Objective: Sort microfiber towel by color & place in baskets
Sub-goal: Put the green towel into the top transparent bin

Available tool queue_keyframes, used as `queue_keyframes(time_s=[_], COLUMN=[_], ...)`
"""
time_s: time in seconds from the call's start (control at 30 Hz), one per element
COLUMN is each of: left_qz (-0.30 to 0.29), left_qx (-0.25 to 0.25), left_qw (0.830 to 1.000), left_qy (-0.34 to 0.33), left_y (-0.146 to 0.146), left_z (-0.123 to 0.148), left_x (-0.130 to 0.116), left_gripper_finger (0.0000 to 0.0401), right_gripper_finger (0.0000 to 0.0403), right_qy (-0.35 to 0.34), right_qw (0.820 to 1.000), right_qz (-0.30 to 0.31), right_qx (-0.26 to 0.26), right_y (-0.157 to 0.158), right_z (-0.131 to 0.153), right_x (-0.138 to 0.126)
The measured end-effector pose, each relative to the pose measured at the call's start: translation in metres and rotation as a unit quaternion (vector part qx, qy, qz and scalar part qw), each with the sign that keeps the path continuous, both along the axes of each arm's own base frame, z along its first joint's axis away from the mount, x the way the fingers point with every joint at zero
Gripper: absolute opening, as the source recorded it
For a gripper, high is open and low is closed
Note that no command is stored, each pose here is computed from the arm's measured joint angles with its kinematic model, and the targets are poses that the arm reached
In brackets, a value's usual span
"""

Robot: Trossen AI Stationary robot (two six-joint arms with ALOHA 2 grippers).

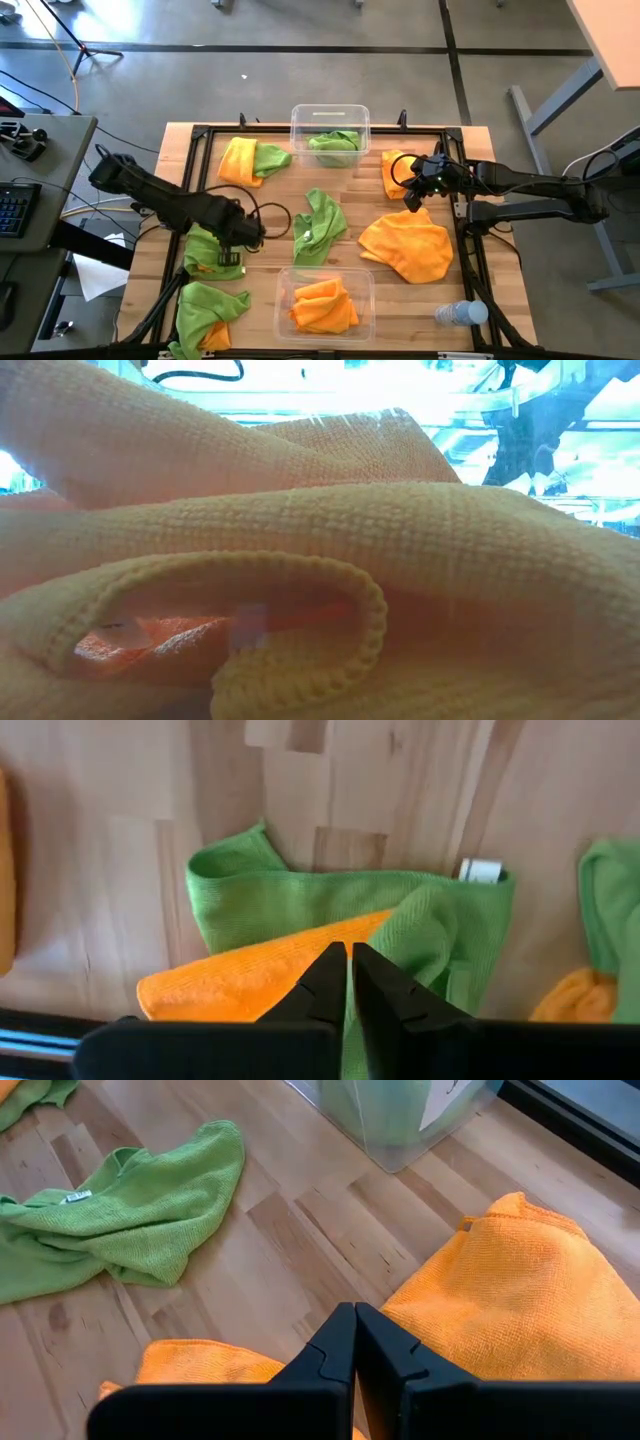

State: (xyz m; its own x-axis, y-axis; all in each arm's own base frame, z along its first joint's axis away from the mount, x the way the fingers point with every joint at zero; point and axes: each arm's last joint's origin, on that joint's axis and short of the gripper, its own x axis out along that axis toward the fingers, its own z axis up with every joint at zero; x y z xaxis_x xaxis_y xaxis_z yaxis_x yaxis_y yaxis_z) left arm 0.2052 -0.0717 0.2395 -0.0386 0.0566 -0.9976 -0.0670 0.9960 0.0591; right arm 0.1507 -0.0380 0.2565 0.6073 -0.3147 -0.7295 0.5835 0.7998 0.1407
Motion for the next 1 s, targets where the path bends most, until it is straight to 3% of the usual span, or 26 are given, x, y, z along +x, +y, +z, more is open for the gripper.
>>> queue_keyframes(time_s=[0.3,0.5,0.6,0.77,0.93,1.0], left_qz=[-0.049,-0.062,-0.076,-0.064,-0.03,-0.023], left_qx=[-0.019,-0.015,-0.027,-0.019,0.02,0.022], left_qw=[0.997,0.993,0.99,0.986,0.979,0.983], left_qy=[0.057,0.096,0.112,0.152,0.201,0.181], left_y=[-0.011,-0.01,-0.01,-0.007,-0.007,-0.01], left_z=[-0.026,-0.043,-0.047,-0.044,-0.018,-0.004], left_x=[-0.005,-0.018,-0.022,-0.029,-0.033,-0.029], left_gripper_finger=[0.0088,0.0105,0.0089,0.0011,0.0003,0.0002], right_gripper_finger=[0.0004,0.0004,0.0004,0.0004,0.0004,0.0004], right_qy=[-0.008,-0.009,-0.009,-0.007,-0.004,-0.003], right_qw=[1.0,1.0,1.0,1.0,1.0,1.0], right_qz=[-0.018,-0.019,-0.019,-0.023,-0.017,-0.014], right_qx=[0.01,0.01,0.01,0.003,-0.003,-0.005], right_y=[0.0,0.0,0.0,-0.001,-0.001,-0.001], right_z=[0.0,0.0,0.0,0.0,0.0,0.0], right_x=[0.0,0.0,0.0,0.0,0.0,0.0])
